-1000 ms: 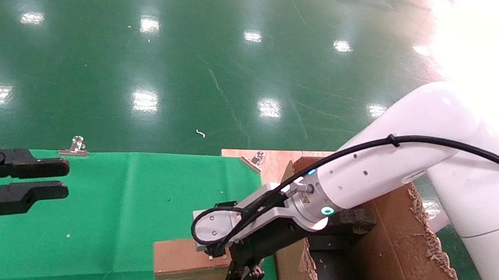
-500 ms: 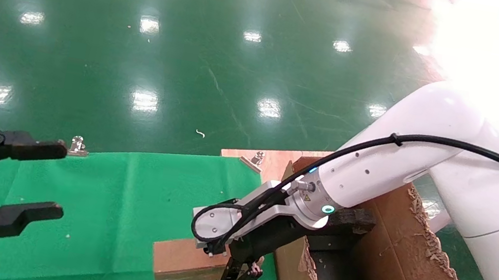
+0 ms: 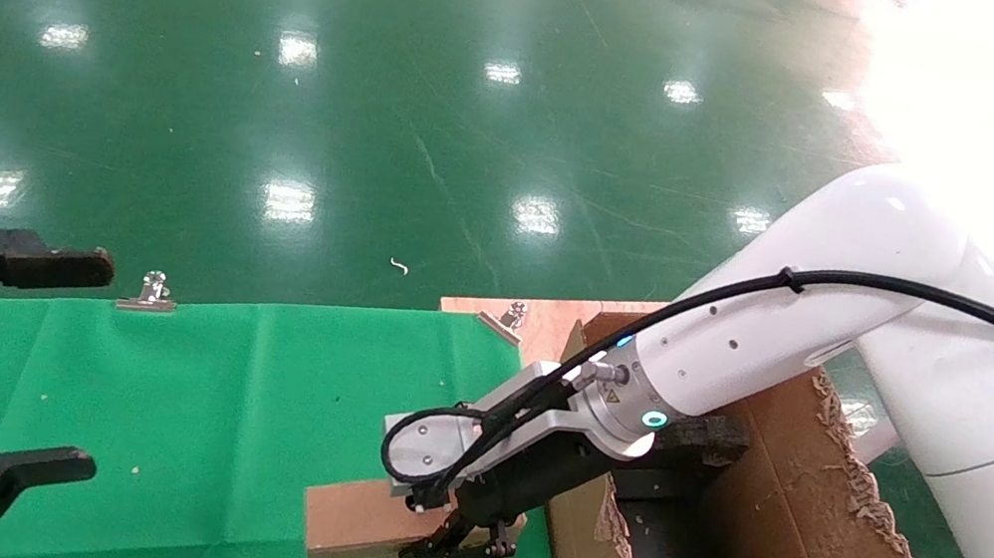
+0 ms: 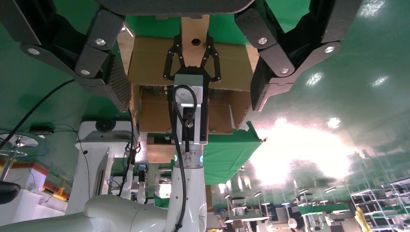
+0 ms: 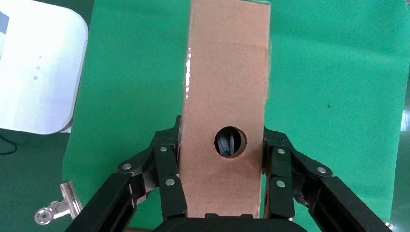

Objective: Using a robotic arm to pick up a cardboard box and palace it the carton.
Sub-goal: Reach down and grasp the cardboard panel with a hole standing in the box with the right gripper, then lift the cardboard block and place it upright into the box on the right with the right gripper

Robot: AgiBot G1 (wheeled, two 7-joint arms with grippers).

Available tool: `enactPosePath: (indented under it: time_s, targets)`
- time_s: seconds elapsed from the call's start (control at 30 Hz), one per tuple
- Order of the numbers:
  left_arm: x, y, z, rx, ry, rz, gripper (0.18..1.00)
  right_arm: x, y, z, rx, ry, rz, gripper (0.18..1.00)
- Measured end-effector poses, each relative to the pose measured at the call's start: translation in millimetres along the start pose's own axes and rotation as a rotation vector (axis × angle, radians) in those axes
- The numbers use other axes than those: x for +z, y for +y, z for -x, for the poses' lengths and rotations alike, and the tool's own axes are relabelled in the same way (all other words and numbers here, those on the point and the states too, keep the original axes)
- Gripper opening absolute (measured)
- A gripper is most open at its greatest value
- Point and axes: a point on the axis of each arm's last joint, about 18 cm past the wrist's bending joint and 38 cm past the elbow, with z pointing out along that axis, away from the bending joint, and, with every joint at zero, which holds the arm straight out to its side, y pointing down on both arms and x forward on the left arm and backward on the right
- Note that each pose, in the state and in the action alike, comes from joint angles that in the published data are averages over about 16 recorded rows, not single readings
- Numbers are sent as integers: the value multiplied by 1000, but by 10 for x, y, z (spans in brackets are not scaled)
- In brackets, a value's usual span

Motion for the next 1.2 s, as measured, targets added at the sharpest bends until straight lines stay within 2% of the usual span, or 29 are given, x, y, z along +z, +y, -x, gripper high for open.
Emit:
enactPosePath:
  time_s: [0.17, 0.47, 0.63, 0.97, 1.2]
  targets:
    - [0, 0, 0, 0, 0, 0, 878, 0, 2, 4, 4, -2, -4, 527]
    - [0, -1, 0, 0, 0, 0, 972, -232, 3, -70, 18, 28, -35, 427]
    - [0, -1, 0, 0, 0, 0, 995, -628, -41, -193, 5, 86, -59, 409]
    - [0, -1, 0, 0, 0, 0, 1001, -1712, -247, -394, -81, 243, -79, 404]
    - [0, -1, 0, 0, 0, 0, 1001, -2157, -313, -395, -114, 291, -85, 402]
